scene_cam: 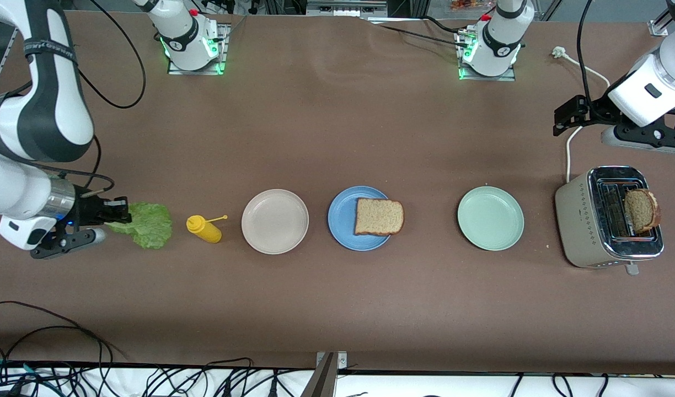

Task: Make sandwich in blue plate with both arms
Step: 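Lift the lettuce leaf with the right gripper toward the blue plate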

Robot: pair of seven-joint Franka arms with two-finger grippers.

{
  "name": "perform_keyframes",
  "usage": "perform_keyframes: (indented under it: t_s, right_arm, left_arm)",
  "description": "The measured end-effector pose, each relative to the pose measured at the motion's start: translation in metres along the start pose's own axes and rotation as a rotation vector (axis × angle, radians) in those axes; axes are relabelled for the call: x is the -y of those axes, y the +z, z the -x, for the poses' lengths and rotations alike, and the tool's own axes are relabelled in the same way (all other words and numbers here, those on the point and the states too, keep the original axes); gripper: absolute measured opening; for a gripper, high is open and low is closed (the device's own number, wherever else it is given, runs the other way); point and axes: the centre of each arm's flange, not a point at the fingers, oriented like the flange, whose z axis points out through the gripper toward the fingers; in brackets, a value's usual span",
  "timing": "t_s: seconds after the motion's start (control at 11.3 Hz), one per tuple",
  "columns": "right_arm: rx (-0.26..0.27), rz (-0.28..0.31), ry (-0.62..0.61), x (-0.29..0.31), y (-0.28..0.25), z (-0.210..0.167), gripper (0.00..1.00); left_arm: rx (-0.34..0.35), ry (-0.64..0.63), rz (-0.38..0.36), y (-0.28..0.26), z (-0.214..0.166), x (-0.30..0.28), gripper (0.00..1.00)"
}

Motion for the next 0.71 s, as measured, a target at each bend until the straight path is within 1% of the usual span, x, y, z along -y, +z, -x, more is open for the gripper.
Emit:
perform_keyframes:
  t_s: [0.18, 0.27, 0.44, 0.53, 0.71]
  right_arm:
    - [0.006, 0.01, 0.051, 0.048, 0.002, -0.009, 0.05]
    - [0.006, 0.002, 0.084, 0.073, 0.004, -0.014, 0.05]
    - [-0.005, -0.044, 0.171, 0.115, 0.008, -0.027, 0.05]
    - [-0.01, -0.056, 0.192, 0.129, 0.012, -0.034, 0.05]
    - [-0.013, -0.055, 0.251, 0.152, 0.022, -0.044, 0.05]
  left_arm:
    - [-0.001, 0.0, -0.001, -0.001, 0.0, 0.0, 1.0]
    - [-0.002, 0.0, -0.001, -0.001, 0.0, 0.0, 1.0]
    - [-0.002, -0.001, -0.001, -0.001, 0.0, 0.001, 1.0]
    - [-0.002, -0.001, -0.001, -0.001, 0.0, 0.001, 1.0]
    - [-0.002, -0.001, -0.001, -0.001, 0.0, 0.001, 1.0]
